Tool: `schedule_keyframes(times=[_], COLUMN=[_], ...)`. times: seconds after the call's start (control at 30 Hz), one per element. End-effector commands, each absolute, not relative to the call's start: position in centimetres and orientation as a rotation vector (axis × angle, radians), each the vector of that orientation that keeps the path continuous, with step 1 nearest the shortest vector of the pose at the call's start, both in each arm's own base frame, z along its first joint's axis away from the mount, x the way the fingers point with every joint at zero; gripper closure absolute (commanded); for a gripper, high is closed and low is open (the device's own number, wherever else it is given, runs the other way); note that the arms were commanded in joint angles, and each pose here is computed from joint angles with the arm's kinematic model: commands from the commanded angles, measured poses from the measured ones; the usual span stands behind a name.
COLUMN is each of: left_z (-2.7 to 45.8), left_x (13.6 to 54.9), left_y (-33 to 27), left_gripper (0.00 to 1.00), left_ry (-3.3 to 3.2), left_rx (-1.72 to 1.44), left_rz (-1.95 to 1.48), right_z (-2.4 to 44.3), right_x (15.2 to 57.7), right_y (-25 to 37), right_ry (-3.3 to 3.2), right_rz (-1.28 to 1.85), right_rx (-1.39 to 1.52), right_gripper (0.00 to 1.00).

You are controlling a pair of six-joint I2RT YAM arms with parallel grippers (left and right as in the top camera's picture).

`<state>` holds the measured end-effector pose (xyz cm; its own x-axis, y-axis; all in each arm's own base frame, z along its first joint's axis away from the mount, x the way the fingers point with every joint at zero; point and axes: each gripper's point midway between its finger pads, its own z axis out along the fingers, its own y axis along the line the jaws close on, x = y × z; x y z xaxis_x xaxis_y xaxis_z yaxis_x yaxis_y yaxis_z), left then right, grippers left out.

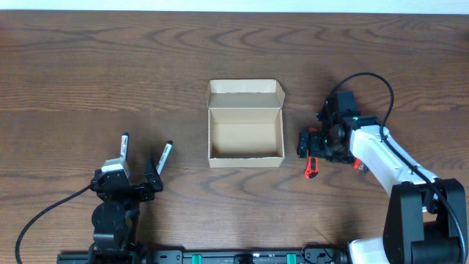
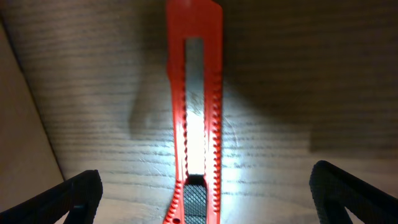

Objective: Pack container
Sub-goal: 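Move right gripper over the nearer red utility knife and lower, then close right gripper on the red utility knife and lift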

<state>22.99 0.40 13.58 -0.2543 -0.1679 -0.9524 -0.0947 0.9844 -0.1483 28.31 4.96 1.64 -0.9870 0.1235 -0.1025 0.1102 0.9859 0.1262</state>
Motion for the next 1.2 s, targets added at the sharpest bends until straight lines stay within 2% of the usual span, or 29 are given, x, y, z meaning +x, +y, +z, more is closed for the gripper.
schedule_keyframes(times=[0.0, 0.5, 0.67, 0.93, 1.17], left_z=[12.4, 12.4, 12.4, 12.4, 12.4], left_x=[22.9, 23.0, 23.0, 23.0, 23.0], left_y=[0.3, 0.2, 0.2, 0.2, 0.2], left_gripper=[0.05, 0.05, 0.05, 0.05, 0.05], left_ry=[1.861, 1.861, 1.861, 1.861, 1.861], left_rx=[-0.178, -0.175, -0.175, -0.175, -0.175], left_rz=[-0.068, -0.071, -0.071, -0.071, -0.071], right_z=[1.2, -2.5, -2.5, -2.5, -2.6], right_x=[28.0, 28.1, 28.1, 27.8, 26.9], right_y=[4.4, 4.7, 4.7, 5.1, 4.8], right_ry=[3.039, 3.175, 3.176, 3.187, 3.222], right_rz=[0.161, 0.248, 0.249, 0.250, 0.115], right_rx=[0.259, 0.285, 0.277, 0.252, 0.237], right_gripper=[0.01, 0.01, 0.17, 0.10, 0.09])
